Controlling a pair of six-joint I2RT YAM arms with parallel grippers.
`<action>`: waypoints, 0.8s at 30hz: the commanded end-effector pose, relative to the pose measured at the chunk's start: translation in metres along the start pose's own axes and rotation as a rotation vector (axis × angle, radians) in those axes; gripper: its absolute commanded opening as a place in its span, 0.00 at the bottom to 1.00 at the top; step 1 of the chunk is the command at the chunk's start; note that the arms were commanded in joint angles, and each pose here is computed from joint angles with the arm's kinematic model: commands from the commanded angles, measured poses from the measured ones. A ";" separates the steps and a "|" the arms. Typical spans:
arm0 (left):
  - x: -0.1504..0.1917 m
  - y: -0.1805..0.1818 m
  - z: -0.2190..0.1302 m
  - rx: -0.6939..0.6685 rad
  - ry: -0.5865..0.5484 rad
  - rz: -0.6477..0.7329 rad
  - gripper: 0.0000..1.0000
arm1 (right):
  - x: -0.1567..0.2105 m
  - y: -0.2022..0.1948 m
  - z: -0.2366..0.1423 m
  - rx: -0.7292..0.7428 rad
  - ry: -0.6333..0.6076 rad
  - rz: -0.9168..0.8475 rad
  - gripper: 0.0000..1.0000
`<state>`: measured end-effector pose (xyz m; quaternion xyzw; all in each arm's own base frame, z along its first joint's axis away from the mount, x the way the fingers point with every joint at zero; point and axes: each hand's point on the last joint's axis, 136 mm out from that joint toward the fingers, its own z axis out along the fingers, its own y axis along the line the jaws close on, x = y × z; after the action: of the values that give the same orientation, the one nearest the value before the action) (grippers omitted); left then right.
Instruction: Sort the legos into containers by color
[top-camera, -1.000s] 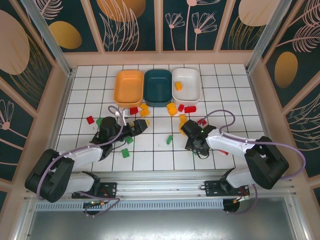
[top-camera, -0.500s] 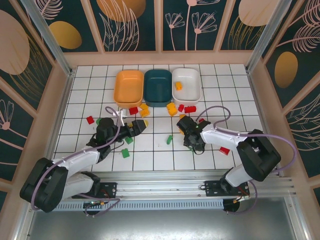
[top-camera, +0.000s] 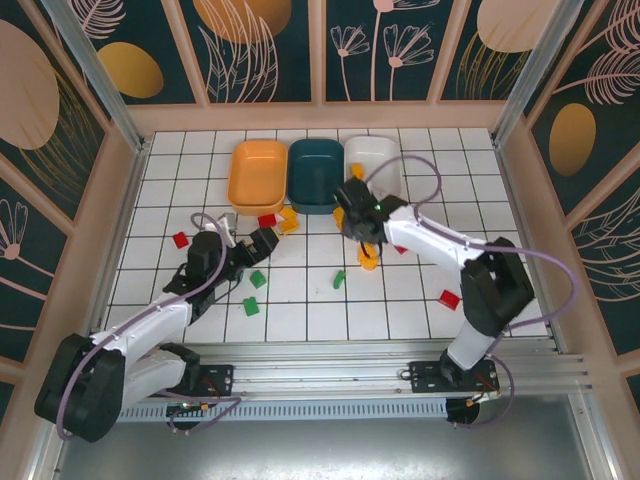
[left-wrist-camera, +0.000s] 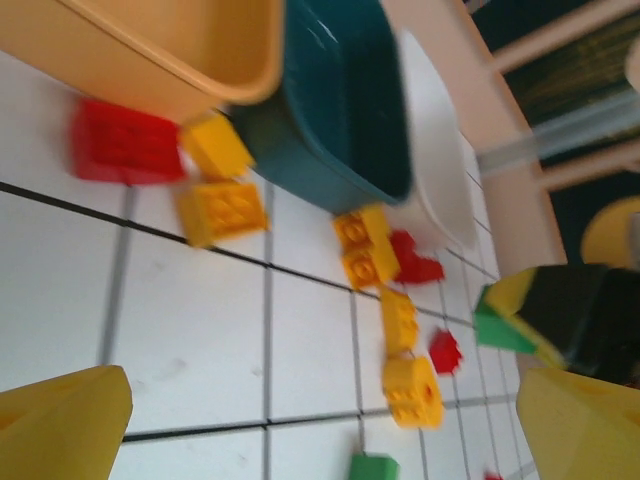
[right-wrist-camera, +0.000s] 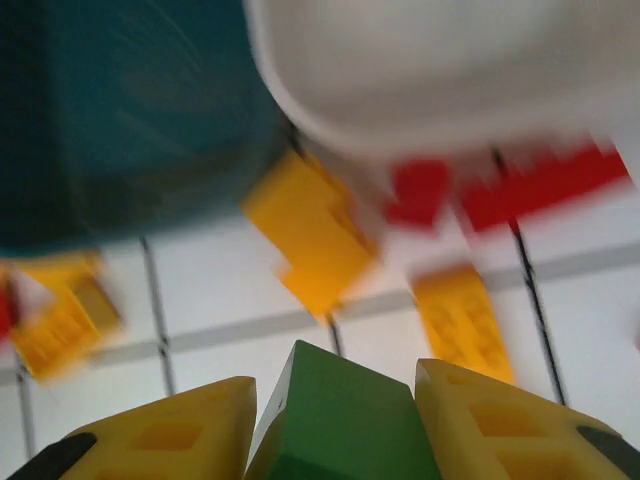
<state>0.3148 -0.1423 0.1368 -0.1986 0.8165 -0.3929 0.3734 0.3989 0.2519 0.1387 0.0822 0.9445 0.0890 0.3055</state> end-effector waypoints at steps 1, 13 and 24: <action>-0.018 0.004 -0.004 -0.065 -0.014 -0.038 0.99 | -0.039 0.030 0.025 -0.052 -0.084 -0.102 0.24; -0.003 -0.030 -0.020 0.099 0.067 -0.032 0.98 | -0.086 0.065 0.086 -0.082 -0.091 -0.190 0.51; -0.004 -0.087 -0.032 0.273 0.046 0.076 0.98 | -0.101 0.020 -0.027 0.065 -0.320 -0.198 0.66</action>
<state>0.2988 -0.1570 0.1910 -0.1580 0.7917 -0.4608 0.3687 0.4796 0.2998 0.1764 -0.0379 0.9109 0.0620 0.4061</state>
